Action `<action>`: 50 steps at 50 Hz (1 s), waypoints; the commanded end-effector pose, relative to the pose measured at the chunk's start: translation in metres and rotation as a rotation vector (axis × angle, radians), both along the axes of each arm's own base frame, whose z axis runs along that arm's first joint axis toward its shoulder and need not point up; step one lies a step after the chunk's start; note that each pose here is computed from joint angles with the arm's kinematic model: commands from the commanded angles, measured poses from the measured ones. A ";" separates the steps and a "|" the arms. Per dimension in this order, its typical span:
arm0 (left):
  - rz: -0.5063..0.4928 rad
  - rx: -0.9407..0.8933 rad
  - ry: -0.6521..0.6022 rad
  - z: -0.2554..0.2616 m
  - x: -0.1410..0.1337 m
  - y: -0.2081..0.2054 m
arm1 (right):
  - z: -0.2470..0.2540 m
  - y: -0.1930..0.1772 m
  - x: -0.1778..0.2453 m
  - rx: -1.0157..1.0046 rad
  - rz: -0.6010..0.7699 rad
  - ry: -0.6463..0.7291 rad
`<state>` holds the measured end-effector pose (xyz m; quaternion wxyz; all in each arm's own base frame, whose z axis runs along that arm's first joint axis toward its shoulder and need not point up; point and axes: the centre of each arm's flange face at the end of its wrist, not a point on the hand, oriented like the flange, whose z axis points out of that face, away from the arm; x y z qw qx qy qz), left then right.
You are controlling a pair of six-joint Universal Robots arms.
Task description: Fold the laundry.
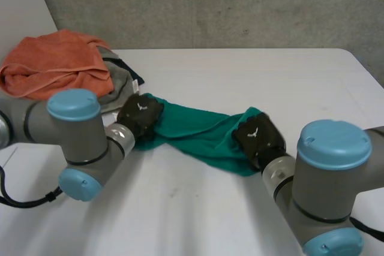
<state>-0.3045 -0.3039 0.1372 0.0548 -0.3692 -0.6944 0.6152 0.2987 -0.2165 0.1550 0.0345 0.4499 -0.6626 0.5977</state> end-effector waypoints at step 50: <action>0.104 -0.815 0.266 0.223 0.002 -0.033 | 0.162 -0.147 -0.085 -0.443 -0.309 -0.375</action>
